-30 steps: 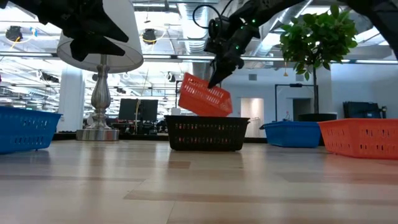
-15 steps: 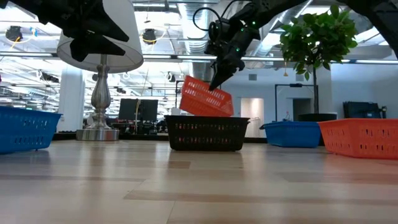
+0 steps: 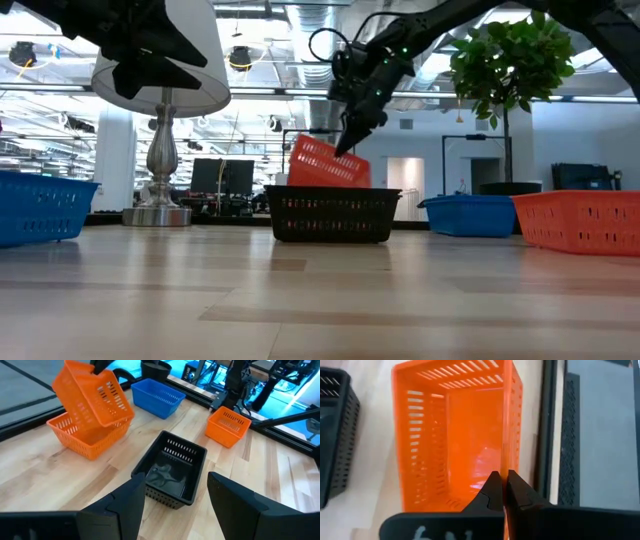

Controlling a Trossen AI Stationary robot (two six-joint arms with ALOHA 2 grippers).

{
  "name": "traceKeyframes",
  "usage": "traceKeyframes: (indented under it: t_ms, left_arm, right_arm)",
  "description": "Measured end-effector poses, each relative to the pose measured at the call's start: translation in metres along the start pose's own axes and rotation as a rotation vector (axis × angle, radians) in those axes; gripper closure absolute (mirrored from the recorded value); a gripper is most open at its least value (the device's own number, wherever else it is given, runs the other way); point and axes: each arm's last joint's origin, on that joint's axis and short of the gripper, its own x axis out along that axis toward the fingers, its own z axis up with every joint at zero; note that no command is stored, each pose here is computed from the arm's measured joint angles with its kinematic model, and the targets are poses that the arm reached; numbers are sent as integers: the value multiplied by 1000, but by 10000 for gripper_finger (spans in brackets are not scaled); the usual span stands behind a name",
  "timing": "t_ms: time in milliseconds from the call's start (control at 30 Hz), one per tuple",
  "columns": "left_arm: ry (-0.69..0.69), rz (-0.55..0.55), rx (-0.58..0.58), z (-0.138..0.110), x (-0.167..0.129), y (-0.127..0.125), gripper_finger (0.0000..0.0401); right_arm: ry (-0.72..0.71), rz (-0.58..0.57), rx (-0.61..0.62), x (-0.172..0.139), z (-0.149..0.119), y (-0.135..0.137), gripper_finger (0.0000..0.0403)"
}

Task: Stack baskets by color
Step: Stack the bottom orange bin on the top orange bin

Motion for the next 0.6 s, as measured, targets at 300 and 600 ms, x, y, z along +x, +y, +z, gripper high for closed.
traceKeyframes:
  t_ms: [300, 600]
  left_arm:
    - [2, -4, 2, 0, 0, 0, 200]
    - [4, -7, 3, 0, 0, 0, 200]
  right_arm:
    - [20, 25, -2, 0, -1, 4, 395]
    - [21, 31, -7, 1, 1, 6, 341]
